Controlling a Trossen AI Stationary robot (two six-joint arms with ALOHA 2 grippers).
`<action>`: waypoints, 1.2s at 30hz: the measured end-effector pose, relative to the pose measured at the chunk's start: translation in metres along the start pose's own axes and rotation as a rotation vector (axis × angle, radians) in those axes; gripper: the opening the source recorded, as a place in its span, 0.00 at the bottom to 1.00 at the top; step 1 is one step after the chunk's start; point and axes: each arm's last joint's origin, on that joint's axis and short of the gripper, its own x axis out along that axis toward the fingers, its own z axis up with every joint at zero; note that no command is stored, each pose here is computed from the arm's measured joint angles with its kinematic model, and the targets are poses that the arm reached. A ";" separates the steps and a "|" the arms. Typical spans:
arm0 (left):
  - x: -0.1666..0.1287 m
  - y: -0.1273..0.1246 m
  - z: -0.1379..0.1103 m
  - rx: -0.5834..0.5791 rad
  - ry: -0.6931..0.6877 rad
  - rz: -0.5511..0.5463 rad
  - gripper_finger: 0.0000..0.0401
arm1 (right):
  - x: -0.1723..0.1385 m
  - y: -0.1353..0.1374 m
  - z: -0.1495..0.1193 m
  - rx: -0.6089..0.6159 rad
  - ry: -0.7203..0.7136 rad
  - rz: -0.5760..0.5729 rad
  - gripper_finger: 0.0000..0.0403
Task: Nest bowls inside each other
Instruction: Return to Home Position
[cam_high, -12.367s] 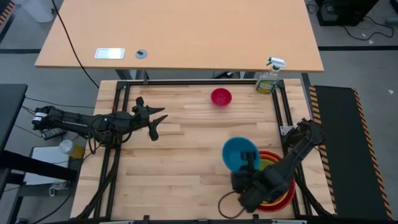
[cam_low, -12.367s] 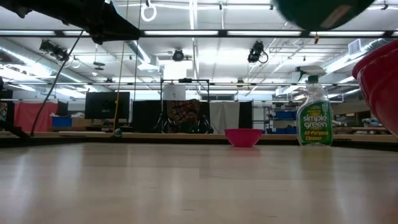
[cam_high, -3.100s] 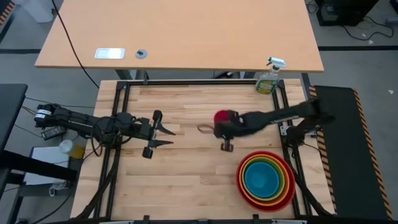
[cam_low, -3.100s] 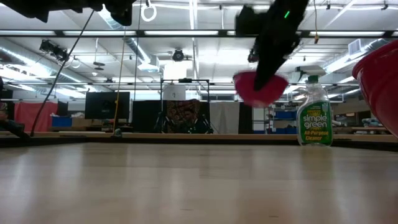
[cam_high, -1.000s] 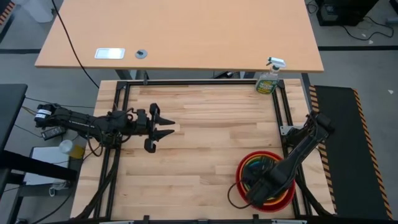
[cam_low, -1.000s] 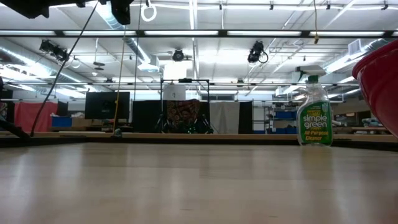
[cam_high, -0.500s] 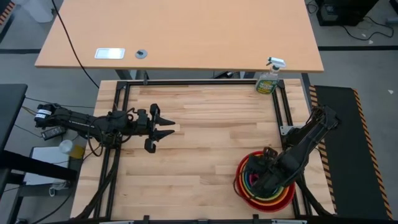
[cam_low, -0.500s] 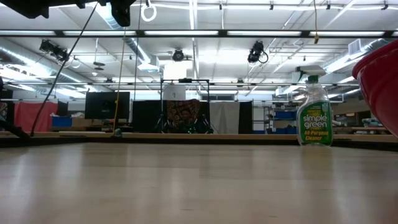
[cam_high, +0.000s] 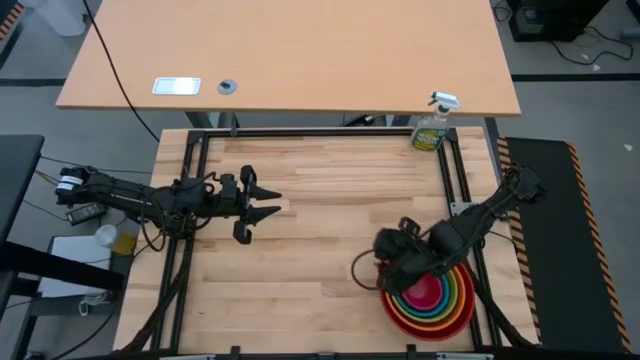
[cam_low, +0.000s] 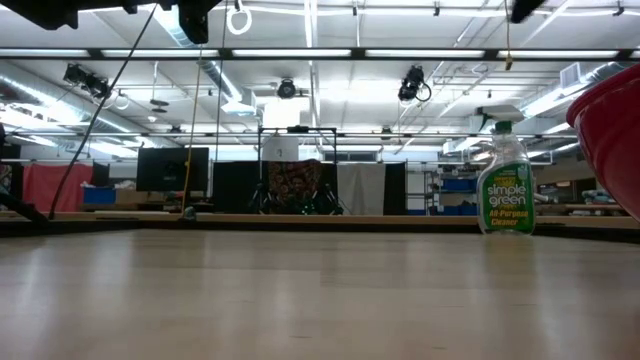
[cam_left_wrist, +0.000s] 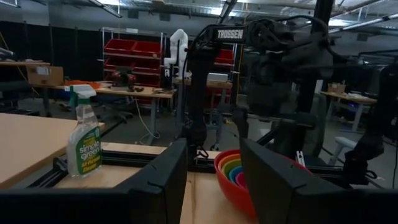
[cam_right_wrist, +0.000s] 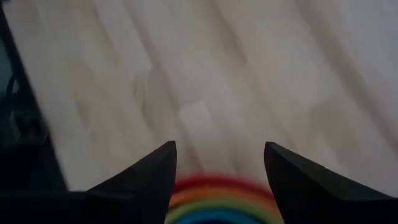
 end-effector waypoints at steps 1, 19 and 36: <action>0.000 0.000 0.000 0.009 0.000 0.000 0.38 | 0.001 -0.001 0.004 -0.005 -0.031 -0.008 0.61; 0.003 0.007 0.001 0.035 -0.029 0.051 0.38 | 0.024 -0.055 0.070 -0.091 -0.063 -0.069 0.59; -0.041 0.007 0.002 0.085 -0.025 0.020 0.38 | -0.013 -0.145 0.061 -0.064 -0.395 -0.039 0.41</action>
